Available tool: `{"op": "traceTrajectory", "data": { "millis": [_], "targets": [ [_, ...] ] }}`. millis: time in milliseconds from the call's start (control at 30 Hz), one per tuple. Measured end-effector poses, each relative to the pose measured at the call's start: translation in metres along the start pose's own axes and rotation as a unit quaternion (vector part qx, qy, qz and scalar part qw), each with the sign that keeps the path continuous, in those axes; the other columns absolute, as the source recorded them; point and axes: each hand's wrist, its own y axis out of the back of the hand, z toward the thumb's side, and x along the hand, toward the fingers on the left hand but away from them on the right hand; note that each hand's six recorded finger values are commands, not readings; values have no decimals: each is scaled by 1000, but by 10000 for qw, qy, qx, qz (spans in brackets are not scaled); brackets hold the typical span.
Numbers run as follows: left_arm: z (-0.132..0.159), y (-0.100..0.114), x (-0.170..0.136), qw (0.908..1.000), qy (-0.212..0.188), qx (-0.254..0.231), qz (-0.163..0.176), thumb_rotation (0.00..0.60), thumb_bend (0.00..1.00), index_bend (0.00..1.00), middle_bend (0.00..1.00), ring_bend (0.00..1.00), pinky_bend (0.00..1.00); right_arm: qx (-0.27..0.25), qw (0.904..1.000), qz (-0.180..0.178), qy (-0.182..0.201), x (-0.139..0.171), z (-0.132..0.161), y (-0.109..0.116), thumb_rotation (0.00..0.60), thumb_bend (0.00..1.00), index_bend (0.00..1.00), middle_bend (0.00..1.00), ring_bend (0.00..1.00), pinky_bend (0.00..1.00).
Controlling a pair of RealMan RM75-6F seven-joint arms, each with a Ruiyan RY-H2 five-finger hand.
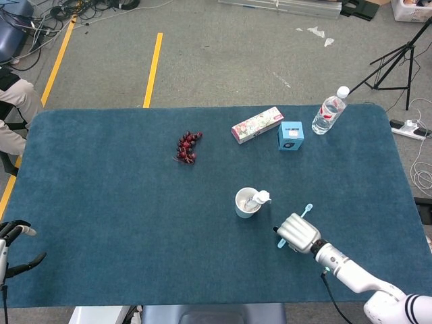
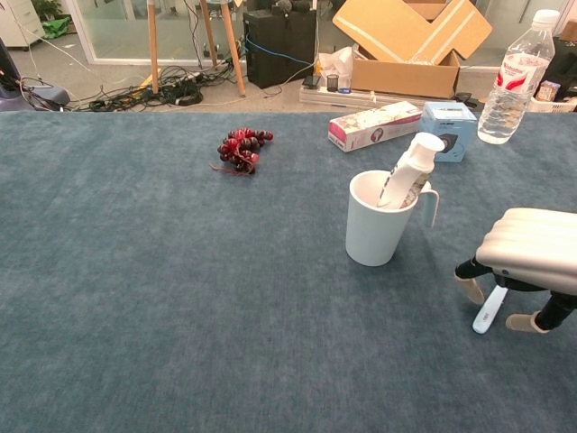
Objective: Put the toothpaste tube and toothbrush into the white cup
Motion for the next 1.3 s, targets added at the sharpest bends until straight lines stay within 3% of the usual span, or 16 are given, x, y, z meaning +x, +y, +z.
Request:
{"op": "traceTrajectory", "data": {
  "millis": [667, 1300],
  "targets": [
    [0, 2, 0, 10000, 6, -15, 30, 600, 27, 468, 365, 311, 375, -37, 10000, 14, 24, -7, 3, -4, 600, 180, 549, 1000, 1000, 1000],
    [0, 3, 1, 10000, 7, -14, 44, 600, 27, 468, 365, 311, 375, -63, 10000, 4, -32, -7, 1, -5, 600, 257, 636, 1000, 1000, 1000]
  ]
}}
